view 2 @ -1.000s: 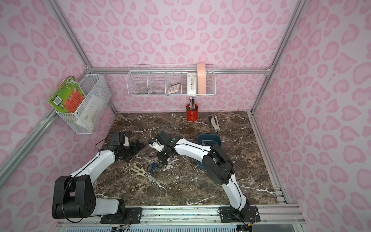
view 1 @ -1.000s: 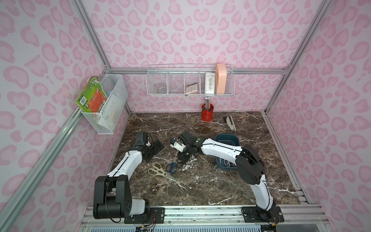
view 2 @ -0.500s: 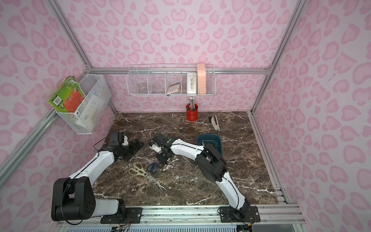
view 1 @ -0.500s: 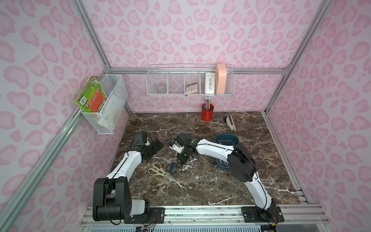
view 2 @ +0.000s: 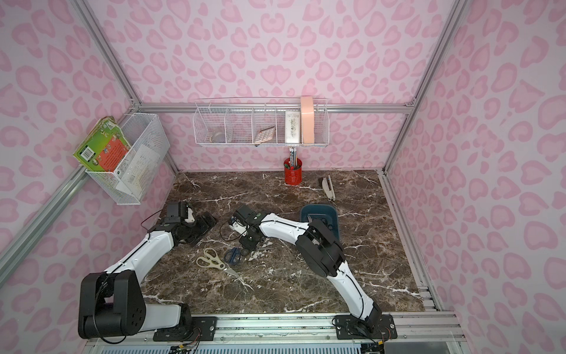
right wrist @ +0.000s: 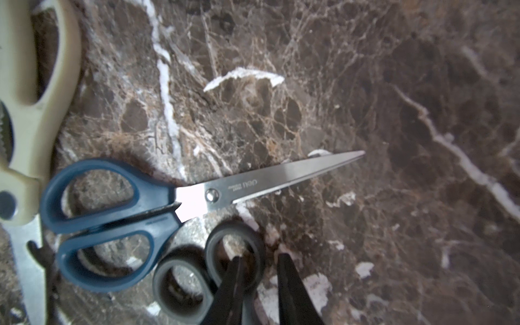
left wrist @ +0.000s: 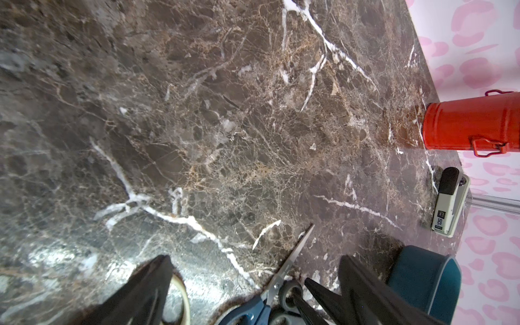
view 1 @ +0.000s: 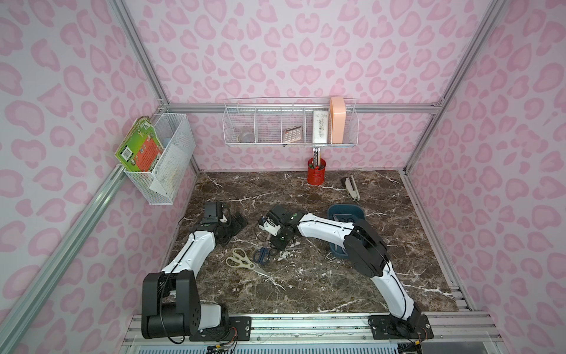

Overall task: Put the scissors into the storage box
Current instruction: Pick up the scissors from the center of the board.

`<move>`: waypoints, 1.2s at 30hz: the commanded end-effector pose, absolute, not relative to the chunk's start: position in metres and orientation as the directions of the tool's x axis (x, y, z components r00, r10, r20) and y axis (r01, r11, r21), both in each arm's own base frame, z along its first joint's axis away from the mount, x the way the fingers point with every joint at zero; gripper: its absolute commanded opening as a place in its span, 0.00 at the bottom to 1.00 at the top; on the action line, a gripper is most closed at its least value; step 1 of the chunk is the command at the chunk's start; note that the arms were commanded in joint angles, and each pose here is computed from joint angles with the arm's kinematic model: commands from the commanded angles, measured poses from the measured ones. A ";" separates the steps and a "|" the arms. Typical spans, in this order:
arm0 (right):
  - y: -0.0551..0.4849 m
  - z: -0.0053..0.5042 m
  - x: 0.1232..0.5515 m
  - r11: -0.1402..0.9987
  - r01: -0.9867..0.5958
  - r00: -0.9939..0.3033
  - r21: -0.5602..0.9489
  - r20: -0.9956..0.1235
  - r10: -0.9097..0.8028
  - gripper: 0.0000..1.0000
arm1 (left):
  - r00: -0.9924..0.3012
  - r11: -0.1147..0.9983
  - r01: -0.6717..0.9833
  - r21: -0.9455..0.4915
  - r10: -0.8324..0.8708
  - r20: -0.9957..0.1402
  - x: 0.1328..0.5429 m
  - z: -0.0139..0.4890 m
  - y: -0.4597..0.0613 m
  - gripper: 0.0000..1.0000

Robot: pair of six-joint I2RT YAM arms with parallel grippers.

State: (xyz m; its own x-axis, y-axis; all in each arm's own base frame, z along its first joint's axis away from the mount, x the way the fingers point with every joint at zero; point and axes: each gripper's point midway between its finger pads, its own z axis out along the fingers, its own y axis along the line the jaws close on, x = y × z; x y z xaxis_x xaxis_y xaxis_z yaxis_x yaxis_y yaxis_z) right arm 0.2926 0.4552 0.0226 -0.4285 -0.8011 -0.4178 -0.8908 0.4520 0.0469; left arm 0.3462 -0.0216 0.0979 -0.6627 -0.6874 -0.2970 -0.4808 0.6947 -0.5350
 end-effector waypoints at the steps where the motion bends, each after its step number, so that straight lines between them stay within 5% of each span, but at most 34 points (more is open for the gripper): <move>1: 0.450 0.015 0.295 0.469 -0.883 -0.440 0.022 -0.390 -0.809 0.23 | -0.660 0.698 -0.481 -0.531 -0.686 -0.305 0.345 0.099 -0.020 0.97; 13: 0.434 -0.003 0.300 0.470 -0.881 -0.434 -0.047 -0.312 -0.845 0.21 | -0.660 0.698 -0.480 -0.531 -0.686 -0.306 0.345 0.099 -0.020 0.97; 22: 0.421 -0.014 0.296 0.465 -0.883 -0.435 -0.062 -0.259 -0.862 0.06 | -0.659 0.700 -0.483 -0.526 -0.686 -0.308 0.344 0.099 -0.019 0.97; 36: 0.423 0.008 0.307 0.511 -0.859 -0.479 -0.005 -0.340 -0.809 0.00 | -0.668 0.695 -0.485 -0.530 -0.686 -0.289 0.346 0.092 -0.021 0.97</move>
